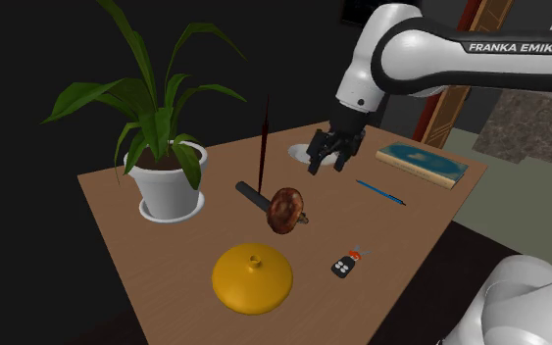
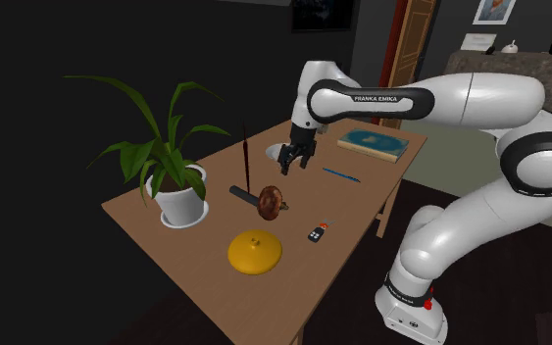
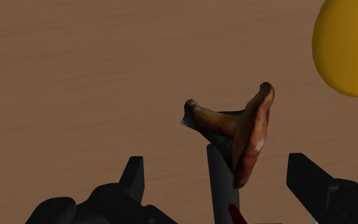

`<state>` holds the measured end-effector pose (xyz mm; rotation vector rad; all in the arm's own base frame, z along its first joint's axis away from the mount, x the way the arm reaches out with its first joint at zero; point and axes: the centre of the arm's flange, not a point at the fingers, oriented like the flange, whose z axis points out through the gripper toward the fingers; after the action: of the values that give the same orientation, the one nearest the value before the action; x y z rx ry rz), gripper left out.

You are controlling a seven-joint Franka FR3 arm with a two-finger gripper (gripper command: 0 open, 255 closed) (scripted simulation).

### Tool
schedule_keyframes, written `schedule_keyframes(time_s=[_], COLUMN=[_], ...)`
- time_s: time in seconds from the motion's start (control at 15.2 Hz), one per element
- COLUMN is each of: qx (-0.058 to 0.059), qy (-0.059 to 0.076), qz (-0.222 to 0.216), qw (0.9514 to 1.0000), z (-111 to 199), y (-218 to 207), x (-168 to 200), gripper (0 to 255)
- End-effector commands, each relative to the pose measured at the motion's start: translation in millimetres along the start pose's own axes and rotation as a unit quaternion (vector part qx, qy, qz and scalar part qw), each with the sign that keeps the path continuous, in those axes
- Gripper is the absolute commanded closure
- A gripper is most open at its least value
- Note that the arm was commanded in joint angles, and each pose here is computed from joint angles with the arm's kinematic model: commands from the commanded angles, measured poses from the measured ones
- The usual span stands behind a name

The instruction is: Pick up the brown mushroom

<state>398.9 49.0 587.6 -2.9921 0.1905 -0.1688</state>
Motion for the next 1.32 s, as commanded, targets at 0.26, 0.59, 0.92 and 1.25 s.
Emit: schedule_keyframes(time_s=[0.26, 0.59, 0.92, 1.25], qx=[0.043, 0.047, 0.047, 0.047], qy=[-0.037, -0.041, -0.041, -0.041], qz=[0.036, 0.040, 0.040, 0.040], qw=[0.9977, 0.9973, 0.9973, 0.9973], z=[53.5, 79.5, 98.1, 98.2], y=[-35.5, -36.1, -33.3, -33.2], x=[45.3, 47.7, 45.7, 45.6], gripper=[0, 0, 0, 255])
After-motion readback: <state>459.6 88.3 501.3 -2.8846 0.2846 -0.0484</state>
